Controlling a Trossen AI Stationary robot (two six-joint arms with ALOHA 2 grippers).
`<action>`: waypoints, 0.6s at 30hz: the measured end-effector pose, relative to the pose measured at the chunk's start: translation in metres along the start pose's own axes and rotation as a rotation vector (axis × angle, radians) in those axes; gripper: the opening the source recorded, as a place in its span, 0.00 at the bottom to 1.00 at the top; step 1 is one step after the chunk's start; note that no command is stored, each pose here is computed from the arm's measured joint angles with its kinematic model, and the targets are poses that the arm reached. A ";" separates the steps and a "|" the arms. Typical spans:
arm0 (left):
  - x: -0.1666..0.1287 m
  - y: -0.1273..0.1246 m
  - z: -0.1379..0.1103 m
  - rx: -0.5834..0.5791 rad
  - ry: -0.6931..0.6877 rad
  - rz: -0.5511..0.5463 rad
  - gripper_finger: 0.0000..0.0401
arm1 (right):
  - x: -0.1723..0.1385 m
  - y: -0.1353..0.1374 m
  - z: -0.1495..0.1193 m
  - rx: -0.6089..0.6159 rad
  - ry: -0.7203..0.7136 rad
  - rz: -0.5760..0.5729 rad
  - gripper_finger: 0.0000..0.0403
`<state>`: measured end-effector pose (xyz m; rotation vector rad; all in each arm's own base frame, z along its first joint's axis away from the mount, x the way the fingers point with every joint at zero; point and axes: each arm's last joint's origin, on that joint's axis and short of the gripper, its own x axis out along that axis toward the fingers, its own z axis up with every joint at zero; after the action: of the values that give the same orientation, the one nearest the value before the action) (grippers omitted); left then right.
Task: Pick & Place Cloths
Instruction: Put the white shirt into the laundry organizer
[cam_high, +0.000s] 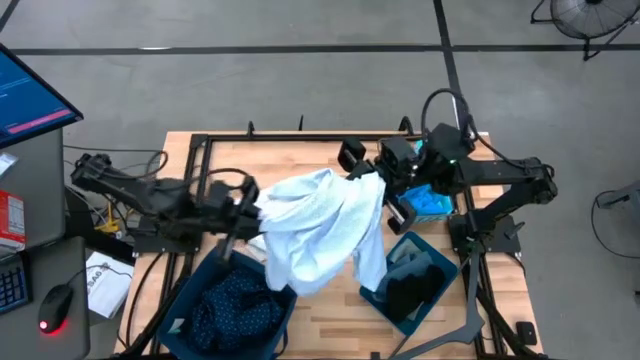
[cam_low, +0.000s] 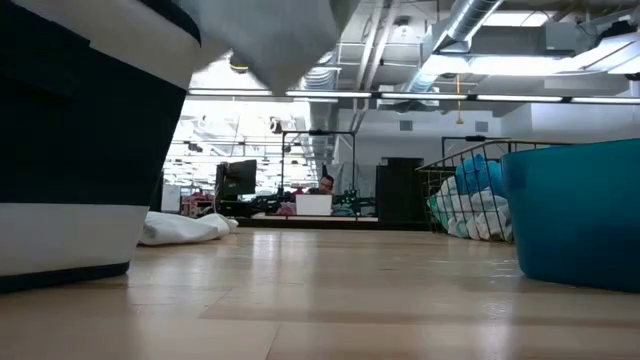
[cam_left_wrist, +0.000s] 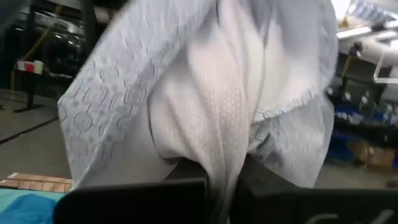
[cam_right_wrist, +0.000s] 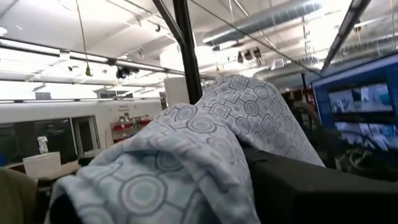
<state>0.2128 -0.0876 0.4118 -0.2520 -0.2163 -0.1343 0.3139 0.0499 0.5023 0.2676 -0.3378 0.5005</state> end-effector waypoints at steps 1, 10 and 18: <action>-0.005 -0.004 0.003 -0.010 -0.012 0.008 0.00 | 0.001 0.001 -0.002 0.003 0.002 0.003 0.01; -0.029 -0.033 0.009 -0.070 -0.027 0.043 0.00 | 0.032 -0.008 -0.032 0.078 -0.044 0.052 0.01; -0.052 -0.051 0.016 -0.140 -0.035 0.063 0.00 | 0.084 -0.022 -0.046 0.117 -0.010 0.221 0.01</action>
<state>0.1509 -0.1269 0.4272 -0.4006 -0.2337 -0.0831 0.4055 0.0819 0.4880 0.3480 -0.3500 0.7385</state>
